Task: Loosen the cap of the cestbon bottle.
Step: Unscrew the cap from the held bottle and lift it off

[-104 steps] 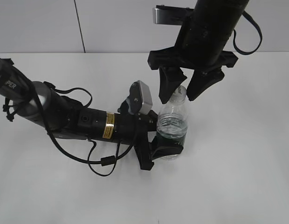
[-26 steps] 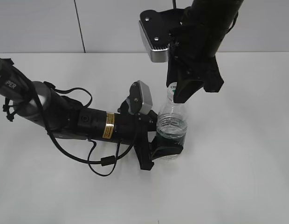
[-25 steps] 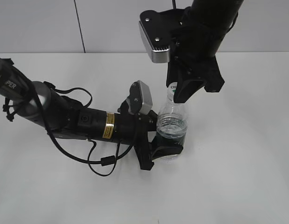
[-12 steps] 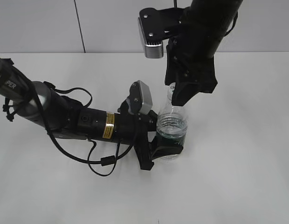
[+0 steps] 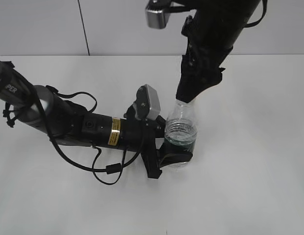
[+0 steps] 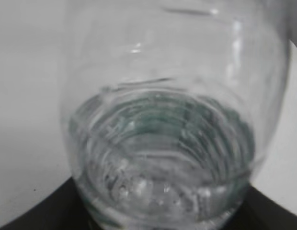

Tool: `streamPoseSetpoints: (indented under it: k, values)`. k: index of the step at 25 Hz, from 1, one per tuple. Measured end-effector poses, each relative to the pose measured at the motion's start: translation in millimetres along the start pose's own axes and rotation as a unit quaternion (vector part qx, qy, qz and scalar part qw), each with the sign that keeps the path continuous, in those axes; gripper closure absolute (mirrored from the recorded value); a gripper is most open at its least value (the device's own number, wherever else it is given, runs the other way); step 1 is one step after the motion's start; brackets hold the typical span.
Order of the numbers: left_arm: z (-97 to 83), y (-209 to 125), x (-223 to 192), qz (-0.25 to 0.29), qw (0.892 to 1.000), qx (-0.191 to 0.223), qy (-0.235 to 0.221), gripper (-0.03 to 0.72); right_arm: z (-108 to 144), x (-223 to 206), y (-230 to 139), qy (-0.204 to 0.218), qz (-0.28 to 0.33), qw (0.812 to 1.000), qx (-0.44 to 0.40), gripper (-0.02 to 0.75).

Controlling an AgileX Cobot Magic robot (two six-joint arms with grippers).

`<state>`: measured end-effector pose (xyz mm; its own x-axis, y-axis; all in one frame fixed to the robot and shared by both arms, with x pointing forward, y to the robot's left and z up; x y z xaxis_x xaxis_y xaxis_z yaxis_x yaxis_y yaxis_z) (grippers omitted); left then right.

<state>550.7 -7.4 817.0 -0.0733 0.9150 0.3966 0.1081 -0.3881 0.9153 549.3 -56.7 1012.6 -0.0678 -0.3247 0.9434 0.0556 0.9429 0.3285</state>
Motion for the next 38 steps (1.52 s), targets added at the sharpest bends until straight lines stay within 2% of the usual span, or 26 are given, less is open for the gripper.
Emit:
streamPoseSetpoints:
  k: [3,4,7,9,11,19,28,32,35,38]
  values:
    - [0.1,0,0,0.0,1.0,0.0,0.0,0.28,2,12,2,-0.01,-0.011,0.993,-0.117,0.181]
    - [0.1,0,0,0.0,1.0,0.0,0.0,0.28,3,13,2,-0.01,-0.013,0.984,-0.177,0.181]
    - [0.1,0,0,0.0,1.0,0.0,0.0,0.28,3,14,2,-0.008,-0.015,0.942,-0.334,0.181]
    - [0.1,0,0,0.0,1.0,0.0,0.0,0.28,3,14,2,-0.007,-0.016,0.918,-0.397,0.181]
    - [0.2,0,0,0.0,1.0,-0.001,0.001,0.28,3,14,2,-0.008,-0.015,0.903,-0.429,0.182]
    - [0.3,0,0,0.001,1.0,-0.001,0.001,0.28,-1,-3,-3,-0.004,0.007,0.869,-0.495,0.182]
    - [0.3,0,0,0.002,1.0,-0.002,0.001,0.28,-4,-5,-9,-0.021,0.018,0.857,-0.514,0.182]
    - [0.4,0,0,0.002,1.0,-0.002,0.001,0.28,-4,-16,-9,-0.009,0.028,0.852,-0.523,0.185]
    - [0.4,0,0,0.002,1.0,-0.002,0.001,0.28,-3,-24,-7,0.005,0.032,0.848,-0.529,0.221]
    - [0.4,0,0,0.002,1.0,-0.002,0.001,0.28,-3,-25,-6,0.009,0.031,0.847,-0.531,0.293]
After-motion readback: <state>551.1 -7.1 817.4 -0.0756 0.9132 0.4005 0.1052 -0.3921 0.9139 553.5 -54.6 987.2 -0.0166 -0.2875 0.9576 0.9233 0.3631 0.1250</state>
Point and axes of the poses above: a point on each arm's last joint axis where the gripper is mounted, x pointing back along that axis away from the gripper, z along the wrist's bending axis when the last joint is at zero, y = z × x, the point moved 6 cm from there along -x, pointing out along that axis toward the gripper, and after that the axes turned 1 degree about x, right-handed, at the moved point
